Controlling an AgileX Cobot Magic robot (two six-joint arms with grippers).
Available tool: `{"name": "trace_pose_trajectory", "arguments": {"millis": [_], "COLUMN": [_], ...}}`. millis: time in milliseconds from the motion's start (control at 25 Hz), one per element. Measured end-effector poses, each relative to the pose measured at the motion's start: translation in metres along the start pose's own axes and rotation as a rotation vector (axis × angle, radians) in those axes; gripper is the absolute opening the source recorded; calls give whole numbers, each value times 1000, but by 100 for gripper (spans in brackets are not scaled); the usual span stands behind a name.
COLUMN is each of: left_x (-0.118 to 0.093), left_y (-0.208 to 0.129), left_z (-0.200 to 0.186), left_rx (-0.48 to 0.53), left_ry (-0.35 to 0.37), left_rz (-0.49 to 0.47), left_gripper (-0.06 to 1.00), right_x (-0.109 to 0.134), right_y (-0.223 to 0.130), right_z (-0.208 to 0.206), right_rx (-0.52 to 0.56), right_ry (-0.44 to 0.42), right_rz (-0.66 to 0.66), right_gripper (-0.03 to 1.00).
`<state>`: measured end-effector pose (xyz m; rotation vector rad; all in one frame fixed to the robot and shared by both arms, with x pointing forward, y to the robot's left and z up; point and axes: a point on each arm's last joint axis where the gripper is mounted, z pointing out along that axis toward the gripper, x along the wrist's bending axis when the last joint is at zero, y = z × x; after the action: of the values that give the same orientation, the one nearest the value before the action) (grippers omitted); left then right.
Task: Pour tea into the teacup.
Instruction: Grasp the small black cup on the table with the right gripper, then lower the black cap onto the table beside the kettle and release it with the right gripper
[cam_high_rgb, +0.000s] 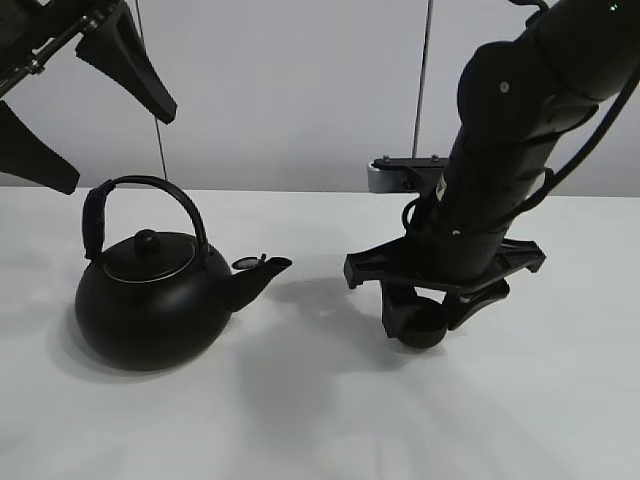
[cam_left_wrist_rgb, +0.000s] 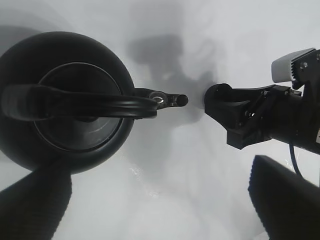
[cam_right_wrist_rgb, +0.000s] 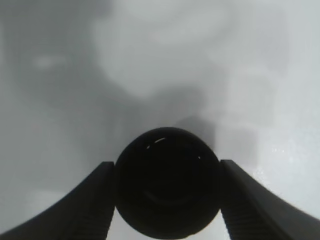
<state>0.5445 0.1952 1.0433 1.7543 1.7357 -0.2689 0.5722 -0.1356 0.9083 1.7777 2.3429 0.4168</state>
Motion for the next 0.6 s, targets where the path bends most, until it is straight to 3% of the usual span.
{"name": "trace_pose_trajectory", "arguments": {"millis": [320,600], "left_x": [0,0], "left_y": [0,0], "left_z": [0,0], "left_rx": [0,0], "left_ry": [0,0], "left_rz": [0,0], "left_gripper": [69,69], "right_x": [48,60], "right_y": [36,35], "right_z": [-25,-2], "right_rx": [-51,12], "right_ry": [49,45], "right_rz": [-76,-96], "right_gripper": [40,40]}}
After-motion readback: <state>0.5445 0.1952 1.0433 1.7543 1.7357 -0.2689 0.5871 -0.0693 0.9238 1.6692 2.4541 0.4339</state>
